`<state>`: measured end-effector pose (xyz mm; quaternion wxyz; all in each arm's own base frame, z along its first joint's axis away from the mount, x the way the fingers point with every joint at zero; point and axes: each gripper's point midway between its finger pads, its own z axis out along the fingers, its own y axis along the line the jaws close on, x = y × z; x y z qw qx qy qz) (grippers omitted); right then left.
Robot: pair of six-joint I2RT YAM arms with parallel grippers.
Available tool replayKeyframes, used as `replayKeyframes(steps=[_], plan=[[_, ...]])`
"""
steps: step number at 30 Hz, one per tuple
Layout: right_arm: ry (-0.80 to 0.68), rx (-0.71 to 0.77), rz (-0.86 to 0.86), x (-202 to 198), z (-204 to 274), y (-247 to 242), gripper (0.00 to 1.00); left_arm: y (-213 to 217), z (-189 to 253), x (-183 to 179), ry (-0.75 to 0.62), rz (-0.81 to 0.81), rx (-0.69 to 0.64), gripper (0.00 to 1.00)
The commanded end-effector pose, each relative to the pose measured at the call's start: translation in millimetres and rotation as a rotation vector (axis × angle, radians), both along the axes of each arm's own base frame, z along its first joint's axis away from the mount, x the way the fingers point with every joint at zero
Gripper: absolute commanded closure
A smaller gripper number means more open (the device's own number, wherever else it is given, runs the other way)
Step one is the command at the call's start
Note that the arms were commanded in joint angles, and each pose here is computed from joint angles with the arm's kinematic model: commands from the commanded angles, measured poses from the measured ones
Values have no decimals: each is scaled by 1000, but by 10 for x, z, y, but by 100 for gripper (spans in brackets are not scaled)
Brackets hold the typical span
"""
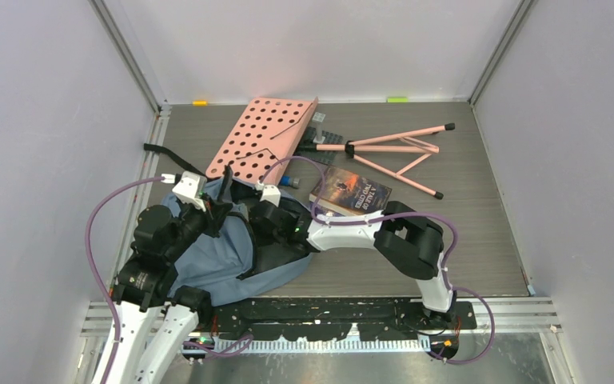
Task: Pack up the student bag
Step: Place the book in the student bag.
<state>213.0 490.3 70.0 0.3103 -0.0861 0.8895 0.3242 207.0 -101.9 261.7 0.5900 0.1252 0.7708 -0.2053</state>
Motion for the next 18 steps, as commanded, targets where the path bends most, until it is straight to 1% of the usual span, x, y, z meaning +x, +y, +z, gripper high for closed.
replayKeyframes(steps=[1, 4, 9, 16, 17, 18], plan=[[-13, 150, 76, -113, 349, 473, 86, -23, 264, 59, -106, -11, -17, 100], [9, 192, 97, -179, 349, 627, 87, -22, 267, 59, -107, -11, -17, 100], [18, 203, 115, -220, 318, 731, 87, -25, 265, 59, -106, -12, -17, 100], [-28, 175, 116, -194, 446, 621, 84, -21, 268, 56, -107, -11, -17, 100], [-46, 178, 123, -195, 545, 594, 82, -22, 267, 56, -107, -11, -17, 100], [-51, 166, 121, -199, 546, 543, 80, -21, 269, 54, -108, -11, -18, 100]])
